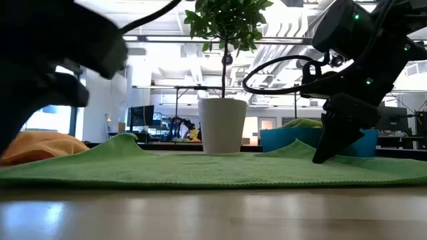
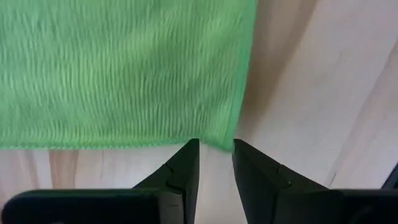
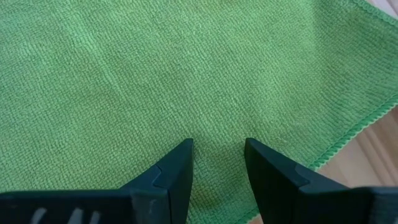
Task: Sort microfiber towel by color & place in baskets
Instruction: Fold the green towel
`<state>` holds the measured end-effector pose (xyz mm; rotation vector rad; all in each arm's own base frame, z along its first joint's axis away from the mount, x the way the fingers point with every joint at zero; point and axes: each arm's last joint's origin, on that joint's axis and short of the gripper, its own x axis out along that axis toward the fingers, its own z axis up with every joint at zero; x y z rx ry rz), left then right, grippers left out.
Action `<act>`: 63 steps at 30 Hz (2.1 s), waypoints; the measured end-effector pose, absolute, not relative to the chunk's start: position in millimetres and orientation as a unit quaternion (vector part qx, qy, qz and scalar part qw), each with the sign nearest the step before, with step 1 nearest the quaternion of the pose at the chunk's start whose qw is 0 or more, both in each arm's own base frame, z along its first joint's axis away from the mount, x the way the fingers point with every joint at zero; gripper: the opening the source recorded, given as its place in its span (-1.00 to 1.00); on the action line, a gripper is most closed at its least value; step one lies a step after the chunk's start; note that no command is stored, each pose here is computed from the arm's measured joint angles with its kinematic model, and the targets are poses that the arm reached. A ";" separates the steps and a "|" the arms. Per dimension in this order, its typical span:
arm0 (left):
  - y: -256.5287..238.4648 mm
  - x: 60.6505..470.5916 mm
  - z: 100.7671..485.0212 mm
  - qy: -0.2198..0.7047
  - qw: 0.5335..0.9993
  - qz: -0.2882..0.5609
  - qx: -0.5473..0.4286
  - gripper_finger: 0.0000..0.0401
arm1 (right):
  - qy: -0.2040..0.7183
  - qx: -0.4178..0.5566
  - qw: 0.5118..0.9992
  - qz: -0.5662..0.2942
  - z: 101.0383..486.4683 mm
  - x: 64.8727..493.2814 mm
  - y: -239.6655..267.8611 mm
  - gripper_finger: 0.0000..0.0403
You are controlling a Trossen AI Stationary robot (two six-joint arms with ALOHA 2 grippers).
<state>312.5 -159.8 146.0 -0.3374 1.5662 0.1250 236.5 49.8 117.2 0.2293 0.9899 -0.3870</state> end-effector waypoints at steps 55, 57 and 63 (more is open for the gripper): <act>-163.3 320.8 162.6 0.617 0.786 -0.020 0.032 -0.18 | 0.541 0.004 0.838 0.077 157.7 180.9 188.6 -0.32; -163.7 317.8 158.3 0.625 0.780 -0.014 0.034 -0.18 | 0.542 -0.004 0.837 0.076 154.8 179.6 190.1 -0.32; -162.5 312.2 150.7 0.640 0.768 -0.013 0.013 -0.19 | 0.528 -0.015 0.845 0.080 150.3 183.5 193.6 -0.32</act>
